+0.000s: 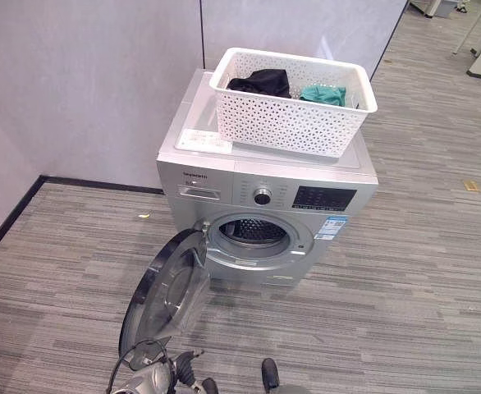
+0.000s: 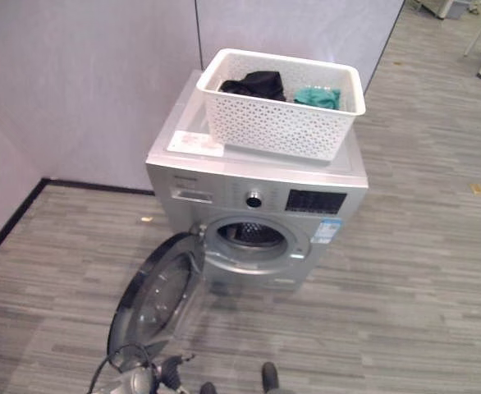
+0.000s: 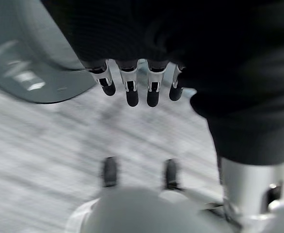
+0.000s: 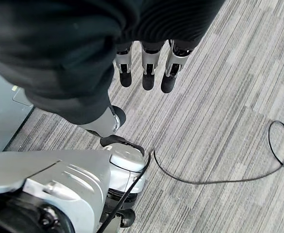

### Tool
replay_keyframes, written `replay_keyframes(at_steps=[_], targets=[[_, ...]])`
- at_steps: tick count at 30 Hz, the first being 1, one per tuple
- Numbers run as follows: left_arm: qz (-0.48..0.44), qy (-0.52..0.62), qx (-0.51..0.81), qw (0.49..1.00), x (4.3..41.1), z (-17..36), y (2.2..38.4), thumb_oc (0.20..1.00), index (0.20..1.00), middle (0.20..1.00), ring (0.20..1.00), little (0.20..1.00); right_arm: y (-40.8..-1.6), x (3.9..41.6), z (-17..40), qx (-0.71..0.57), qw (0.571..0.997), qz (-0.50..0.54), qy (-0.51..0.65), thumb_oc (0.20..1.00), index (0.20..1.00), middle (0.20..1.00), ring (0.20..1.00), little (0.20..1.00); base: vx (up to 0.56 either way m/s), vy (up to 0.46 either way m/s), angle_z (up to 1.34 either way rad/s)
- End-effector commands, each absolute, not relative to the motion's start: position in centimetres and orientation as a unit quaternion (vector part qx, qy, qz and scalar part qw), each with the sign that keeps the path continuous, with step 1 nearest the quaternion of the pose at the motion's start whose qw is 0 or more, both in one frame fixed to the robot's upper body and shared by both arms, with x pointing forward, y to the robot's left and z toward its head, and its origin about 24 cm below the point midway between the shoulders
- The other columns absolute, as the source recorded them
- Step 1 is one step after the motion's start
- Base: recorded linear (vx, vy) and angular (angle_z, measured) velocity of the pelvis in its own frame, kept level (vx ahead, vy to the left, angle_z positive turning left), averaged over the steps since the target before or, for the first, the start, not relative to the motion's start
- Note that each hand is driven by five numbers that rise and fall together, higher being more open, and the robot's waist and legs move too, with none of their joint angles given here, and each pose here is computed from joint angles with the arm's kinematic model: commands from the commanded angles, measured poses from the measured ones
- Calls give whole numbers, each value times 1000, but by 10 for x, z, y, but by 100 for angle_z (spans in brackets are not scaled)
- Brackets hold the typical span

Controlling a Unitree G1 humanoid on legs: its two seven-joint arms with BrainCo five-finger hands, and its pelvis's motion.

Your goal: Grab the laundry basket,head to the washer,open it,put in the laundry and shut it.

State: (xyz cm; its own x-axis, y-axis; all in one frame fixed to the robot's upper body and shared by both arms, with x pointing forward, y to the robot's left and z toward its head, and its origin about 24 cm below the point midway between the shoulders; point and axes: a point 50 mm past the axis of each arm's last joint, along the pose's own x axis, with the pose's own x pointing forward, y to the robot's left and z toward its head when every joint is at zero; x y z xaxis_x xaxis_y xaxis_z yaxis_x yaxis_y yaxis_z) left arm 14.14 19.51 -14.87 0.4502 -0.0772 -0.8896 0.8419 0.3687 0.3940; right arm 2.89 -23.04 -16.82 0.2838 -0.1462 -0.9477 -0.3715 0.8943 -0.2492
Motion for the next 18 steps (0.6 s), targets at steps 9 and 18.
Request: replay_keyframes(at_steps=[9,18], targets=[[-210,378,534,726,185,-131,217,1000,1000,1000,1000,1000,-247,46,-162,-255,783,63,564,1000,1000,1000,1000,1000,8,-5,1],[-129,385,515,755,198,-121,236,1000,1000,1000,1000,1000,-247,43,-162,-264,780,75,562,1000,1000,1000,1000,1000,4,1,1]])
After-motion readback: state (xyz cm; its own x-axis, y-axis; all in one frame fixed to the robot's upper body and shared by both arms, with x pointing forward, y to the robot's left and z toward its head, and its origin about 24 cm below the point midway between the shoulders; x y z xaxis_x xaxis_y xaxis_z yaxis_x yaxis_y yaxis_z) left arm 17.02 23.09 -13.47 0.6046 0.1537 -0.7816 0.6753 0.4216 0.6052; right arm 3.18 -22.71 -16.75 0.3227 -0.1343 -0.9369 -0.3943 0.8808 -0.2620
